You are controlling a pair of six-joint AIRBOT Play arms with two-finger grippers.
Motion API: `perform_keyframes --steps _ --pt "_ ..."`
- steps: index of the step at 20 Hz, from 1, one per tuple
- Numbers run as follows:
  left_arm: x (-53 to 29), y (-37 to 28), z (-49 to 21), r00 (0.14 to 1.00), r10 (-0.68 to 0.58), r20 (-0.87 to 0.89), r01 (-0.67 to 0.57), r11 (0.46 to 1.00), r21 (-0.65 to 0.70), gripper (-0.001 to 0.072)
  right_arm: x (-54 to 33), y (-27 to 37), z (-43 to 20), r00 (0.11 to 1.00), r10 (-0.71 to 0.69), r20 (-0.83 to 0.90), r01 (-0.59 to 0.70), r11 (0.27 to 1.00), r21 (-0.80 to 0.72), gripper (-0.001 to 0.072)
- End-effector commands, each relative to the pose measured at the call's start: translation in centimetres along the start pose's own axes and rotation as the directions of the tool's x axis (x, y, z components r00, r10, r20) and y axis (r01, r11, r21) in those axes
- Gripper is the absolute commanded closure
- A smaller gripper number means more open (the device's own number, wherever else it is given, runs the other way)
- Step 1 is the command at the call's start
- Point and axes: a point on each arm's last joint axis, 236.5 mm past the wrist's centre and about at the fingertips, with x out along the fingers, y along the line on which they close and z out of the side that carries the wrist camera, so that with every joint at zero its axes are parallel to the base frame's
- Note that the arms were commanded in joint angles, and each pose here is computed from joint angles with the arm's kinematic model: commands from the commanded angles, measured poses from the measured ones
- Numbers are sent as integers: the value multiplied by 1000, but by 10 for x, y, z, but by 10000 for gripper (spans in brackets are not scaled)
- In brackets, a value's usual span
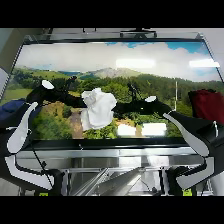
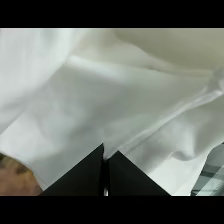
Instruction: Fold the shirts.
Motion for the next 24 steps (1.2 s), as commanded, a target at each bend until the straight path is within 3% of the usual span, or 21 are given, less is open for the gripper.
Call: perform_keyframes --steps 1,3,5,8,12,15,18,21,24 --pt "-27 -13 8 999 -30 15 30 1000 -5 706 -21 14 15 999 28 32 -27 998 -57 695" --pt "-66 -43 29 994 -59 92 55 997 48 706 -57 34 42 992 56 111 -44 994 -101 695" --pt "-125 -103 51 963 -169 209 138 978 155 705 -112 84 71 968 145 203 -106 976 -192 695" --pt "-226 -220 59 862 -370 347 218 888 405 705 -217 205 92 886 321 334 -149 880 -451 694" --pt "-334 -341 25 729 -475 493 53 757 652 685 -331 337 60 765 443 468 63 671 -739 694" --pt "-375 -374 6 661 -436 612 -145 725 673 684 -373 353 48 707 384 593 309 587 -748 694" --pt "-355 -353 11 700 -340 627 -179 767 616 684 -352 309 62 765 228 603 347 641 -684 693" --pt "-289 -304 30 799 -293 525 -46 840 540 684 -293 231 80 881 39 472 288 747 -599 693" --pt "-197 -236 40 895 -277 351 131 913 386 684 -215 142 74 977 -73 198 157 877 -454 693"
